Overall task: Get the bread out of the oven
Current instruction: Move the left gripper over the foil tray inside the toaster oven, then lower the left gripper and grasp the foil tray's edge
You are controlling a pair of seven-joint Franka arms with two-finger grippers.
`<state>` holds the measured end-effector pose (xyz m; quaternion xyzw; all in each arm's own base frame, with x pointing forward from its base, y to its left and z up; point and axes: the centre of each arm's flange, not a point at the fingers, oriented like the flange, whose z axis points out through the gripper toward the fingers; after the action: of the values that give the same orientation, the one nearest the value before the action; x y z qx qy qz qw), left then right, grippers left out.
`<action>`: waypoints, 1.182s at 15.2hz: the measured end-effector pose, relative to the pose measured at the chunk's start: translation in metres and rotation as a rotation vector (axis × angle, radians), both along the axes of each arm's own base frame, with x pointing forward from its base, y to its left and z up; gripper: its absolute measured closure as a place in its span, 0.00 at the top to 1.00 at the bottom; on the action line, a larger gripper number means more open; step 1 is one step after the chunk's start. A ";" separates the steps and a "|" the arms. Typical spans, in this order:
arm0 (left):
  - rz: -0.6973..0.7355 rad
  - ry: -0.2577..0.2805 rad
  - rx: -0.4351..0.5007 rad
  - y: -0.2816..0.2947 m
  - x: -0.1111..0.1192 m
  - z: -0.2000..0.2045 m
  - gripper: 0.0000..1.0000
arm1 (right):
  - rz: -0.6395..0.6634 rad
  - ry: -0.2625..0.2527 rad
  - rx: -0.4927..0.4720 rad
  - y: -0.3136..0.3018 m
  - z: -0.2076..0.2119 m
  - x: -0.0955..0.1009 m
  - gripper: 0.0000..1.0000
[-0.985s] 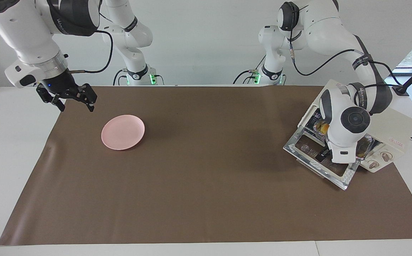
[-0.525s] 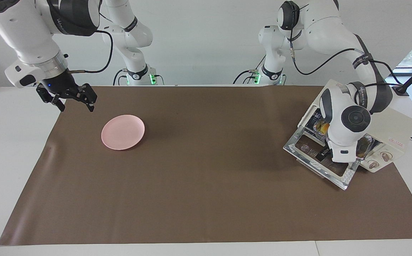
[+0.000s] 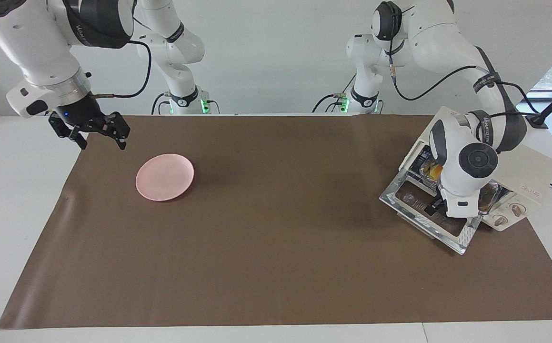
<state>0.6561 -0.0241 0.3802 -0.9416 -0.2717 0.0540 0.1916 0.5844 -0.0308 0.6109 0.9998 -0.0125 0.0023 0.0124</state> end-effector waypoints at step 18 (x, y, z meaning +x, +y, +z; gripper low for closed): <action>-0.013 -0.005 -0.028 0.008 -0.026 -0.028 1.00 | 0.000 0.000 0.000 0.000 0.000 0.000 1.00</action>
<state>0.6306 -0.0164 0.3518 -0.9461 -0.2651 0.0543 0.1780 0.5844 -0.0308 0.6109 0.9998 -0.0125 0.0023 0.0124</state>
